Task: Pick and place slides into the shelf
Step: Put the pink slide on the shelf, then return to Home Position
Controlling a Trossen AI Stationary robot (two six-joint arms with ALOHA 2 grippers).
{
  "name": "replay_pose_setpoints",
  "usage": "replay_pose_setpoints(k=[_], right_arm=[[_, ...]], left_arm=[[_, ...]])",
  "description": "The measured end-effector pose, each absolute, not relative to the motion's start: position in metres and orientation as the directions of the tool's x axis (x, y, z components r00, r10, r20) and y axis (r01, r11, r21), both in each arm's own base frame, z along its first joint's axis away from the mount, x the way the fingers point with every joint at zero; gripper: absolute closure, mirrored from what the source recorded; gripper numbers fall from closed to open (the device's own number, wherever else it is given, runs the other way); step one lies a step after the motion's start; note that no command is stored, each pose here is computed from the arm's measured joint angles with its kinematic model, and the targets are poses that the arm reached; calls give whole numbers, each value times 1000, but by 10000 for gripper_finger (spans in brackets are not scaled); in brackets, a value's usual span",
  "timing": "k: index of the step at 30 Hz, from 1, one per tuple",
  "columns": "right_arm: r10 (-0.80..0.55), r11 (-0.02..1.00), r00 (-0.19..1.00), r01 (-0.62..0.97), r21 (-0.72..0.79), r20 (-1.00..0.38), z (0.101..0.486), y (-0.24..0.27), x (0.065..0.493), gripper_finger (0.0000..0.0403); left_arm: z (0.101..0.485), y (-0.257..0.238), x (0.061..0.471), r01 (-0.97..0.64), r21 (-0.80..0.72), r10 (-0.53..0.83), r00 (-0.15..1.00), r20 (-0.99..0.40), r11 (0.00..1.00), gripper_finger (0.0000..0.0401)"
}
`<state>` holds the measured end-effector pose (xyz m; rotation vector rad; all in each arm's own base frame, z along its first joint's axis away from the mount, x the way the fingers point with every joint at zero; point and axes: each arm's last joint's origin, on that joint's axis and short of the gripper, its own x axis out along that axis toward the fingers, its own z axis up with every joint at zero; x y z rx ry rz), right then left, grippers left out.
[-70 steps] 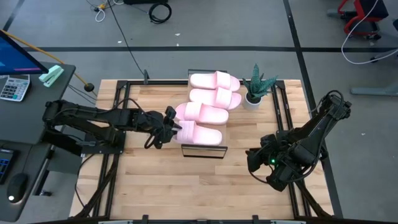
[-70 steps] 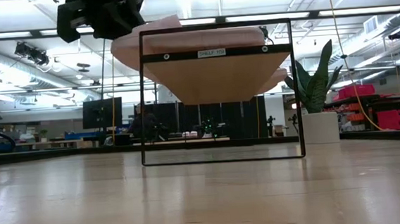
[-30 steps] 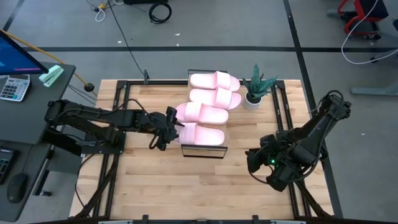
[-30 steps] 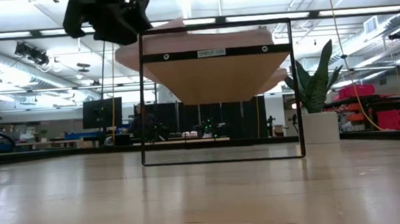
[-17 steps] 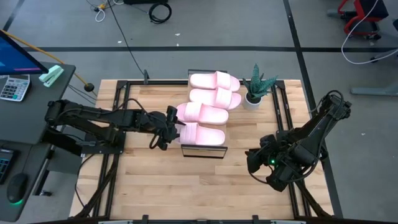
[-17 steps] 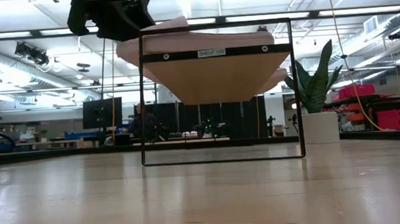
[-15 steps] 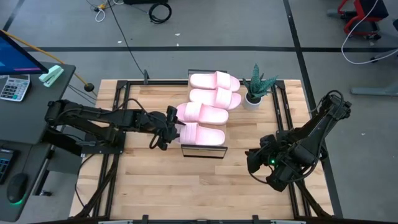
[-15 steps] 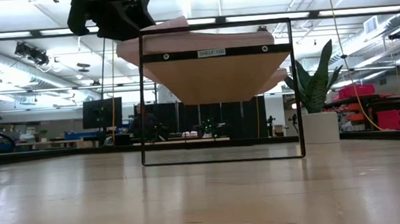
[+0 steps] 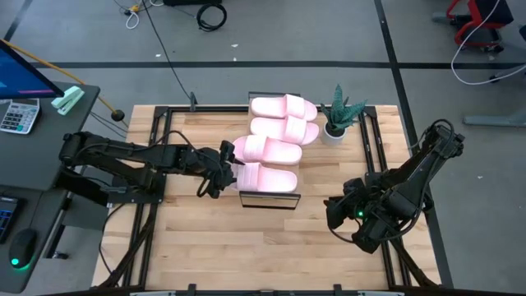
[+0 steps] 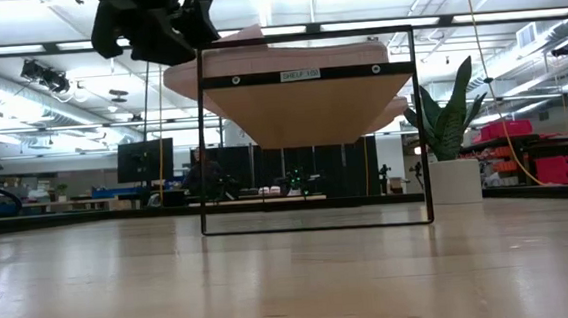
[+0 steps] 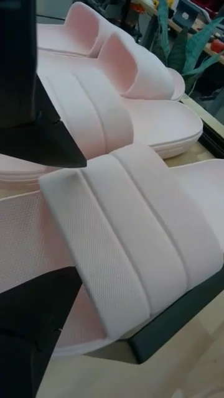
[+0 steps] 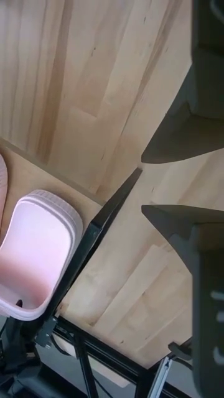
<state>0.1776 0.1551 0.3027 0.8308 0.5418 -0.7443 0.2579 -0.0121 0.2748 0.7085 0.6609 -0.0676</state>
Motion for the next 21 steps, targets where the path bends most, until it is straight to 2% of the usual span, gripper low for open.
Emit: replay_pose_setpoints(k=[21], right_arm=[[-370,459,628,764,453,-685,303,155,178,279]], left_arm=[[280,-7,243,236,649,290,749,-595,724,127]])
